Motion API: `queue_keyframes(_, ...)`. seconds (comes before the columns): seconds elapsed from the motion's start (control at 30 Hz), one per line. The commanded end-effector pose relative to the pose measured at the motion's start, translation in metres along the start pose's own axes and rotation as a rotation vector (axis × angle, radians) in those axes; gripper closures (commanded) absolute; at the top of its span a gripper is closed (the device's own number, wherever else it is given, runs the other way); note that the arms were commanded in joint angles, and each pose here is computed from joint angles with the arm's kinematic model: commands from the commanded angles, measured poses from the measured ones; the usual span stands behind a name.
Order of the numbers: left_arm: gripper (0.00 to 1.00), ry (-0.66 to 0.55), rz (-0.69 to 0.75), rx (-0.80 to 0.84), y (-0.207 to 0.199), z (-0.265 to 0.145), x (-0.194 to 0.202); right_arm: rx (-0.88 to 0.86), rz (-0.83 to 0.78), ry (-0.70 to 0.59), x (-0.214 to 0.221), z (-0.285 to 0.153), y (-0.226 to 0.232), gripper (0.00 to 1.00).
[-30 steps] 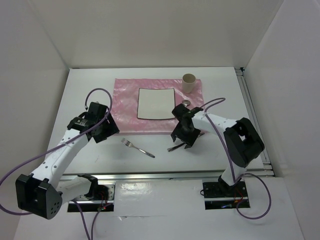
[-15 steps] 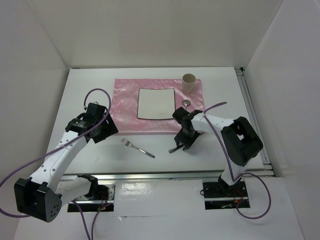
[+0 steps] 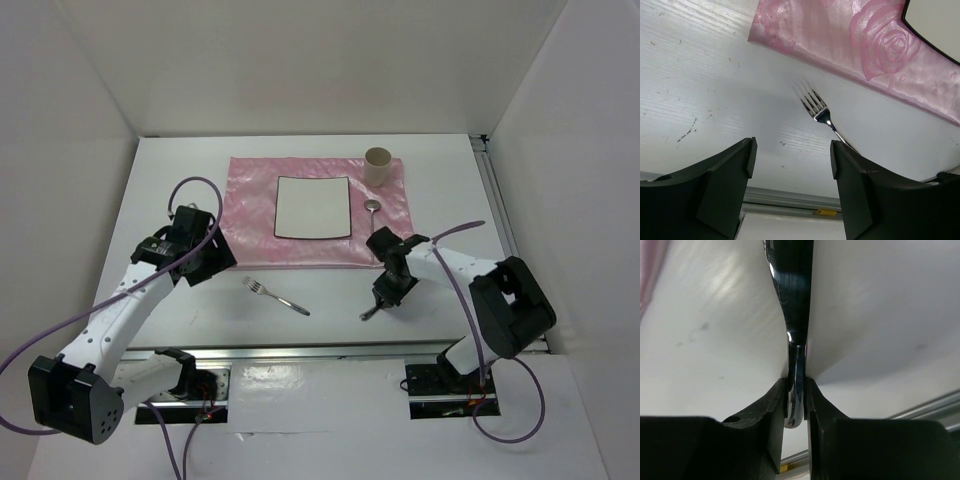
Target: Set the dinner table for one person
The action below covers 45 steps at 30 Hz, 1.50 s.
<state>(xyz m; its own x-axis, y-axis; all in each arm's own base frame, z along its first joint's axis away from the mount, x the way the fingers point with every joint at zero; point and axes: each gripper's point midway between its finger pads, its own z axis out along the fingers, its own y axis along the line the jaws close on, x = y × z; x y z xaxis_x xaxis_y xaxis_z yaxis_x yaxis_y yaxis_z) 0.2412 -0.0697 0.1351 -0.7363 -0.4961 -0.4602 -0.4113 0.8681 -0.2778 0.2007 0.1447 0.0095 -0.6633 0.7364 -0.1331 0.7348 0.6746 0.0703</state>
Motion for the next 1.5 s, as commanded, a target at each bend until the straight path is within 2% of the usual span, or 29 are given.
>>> queue_keyframes(0.0,0.23,-0.002,0.018,0.012,0.000,0.006,0.001,0.143,0.044,-0.125,-0.026,-0.006,-0.052,0.87)
queue_keyframes(0.37,0.24,0.020,0.018,0.035,-0.008,0.010,0.001,0.022,-0.028,-0.281,-0.088,-0.044,-0.046,0.92)
queue_keyframes(0.5,0.24,0.014,0.018,0.028,-0.008,0.011,-0.002,-0.069,-0.211,-0.297,-0.100,-0.056,-0.012,0.92)
queue_keyframes(0.53,0.24,0.008,0.018,0.021,-0.007,0.011,-0.003,-0.081,-0.326,-0.300,-0.104,-0.053,-0.001,0.92)
queue_keyframes(0.6,0.24,0.008,0.018,0.021,-0.007,0.011,-0.003,-0.120,-0.418,-0.286,-0.109,-0.062,0.021,0.92)
queue_keyframes(0.7,0.24,0.008,0.018,0.021,-0.007,0.011,-0.003,-0.096,-0.577,-0.280,-0.121,-0.060,0.043,0.92)
queue_keyframes(0.73,0.24,0.008,0.018,0.021,-0.007,0.011,-0.003,-0.040,-0.606,-0.234,-0.119,-0.048,0.040,0.92)
queue_keyframes(0.83,0.24,0.008,0.018,0.021,-0.007,0.011,-0.003,-0.016,-0.686,-0.240,-0.131,-0.042,0.057,0.92)
queue_keyframes(1.07,0.23,0.006,0.011,-0.007,-0.003,0.007,-0.004,0.003,-0.760,-0.275,-0.161,-0.029,0.100,0.92)
queue_keyframes(1.4,0.23,-0.003,0.003,-0.019,0.000,0.005,-0.008,0.106,-0.790,-0.243,-0.173,0.007,0.104,0.89)
queue_keyframes(1.47,0.23,-0.003,0.003,-0.019,0.000,0.005,-0.008,0.106,-0.790,-0.243,-0.173,0.010,0.105,0.86)
